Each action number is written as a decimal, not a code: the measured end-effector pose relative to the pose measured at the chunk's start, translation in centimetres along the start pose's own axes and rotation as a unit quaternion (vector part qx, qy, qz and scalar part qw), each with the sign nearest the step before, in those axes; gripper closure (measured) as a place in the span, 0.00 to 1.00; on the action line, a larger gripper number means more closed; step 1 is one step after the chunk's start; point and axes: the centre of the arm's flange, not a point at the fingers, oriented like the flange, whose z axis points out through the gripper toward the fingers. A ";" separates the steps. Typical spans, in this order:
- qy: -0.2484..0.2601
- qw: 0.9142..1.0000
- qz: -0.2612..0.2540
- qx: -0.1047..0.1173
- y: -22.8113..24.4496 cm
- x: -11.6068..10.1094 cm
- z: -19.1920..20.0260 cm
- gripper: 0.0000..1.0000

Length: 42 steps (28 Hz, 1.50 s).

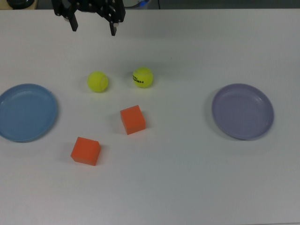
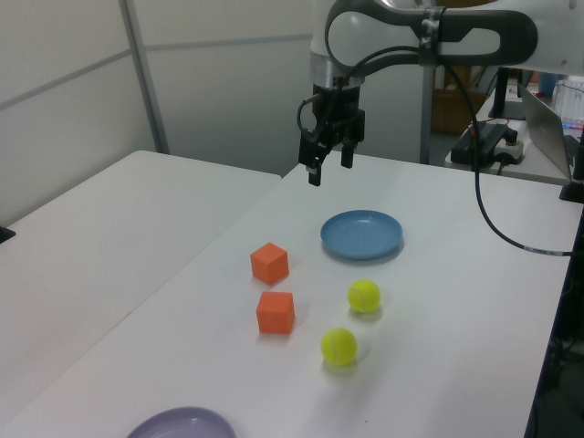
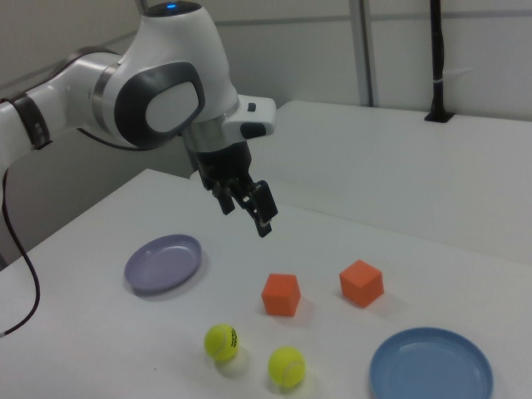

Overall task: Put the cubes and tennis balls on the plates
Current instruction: 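Lower the open gripper onto the nearer orange cube, then close the gripper around the orange cube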

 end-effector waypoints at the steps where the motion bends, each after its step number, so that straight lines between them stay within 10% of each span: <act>1: -0.001 1.000 -0.006 0.001 -0.7 -0.1 0.0 0.00; 15: 0.010 0.994 -0.113 0.008 -1.2 4.5 8.3 0.00; 28: -0.024 0.964 -0.264 0.032 -5.2 6.3 18.3 0.00; 42: -0.006 0.956 -0.290 0.037 -7.0 7.5 23.5 0.00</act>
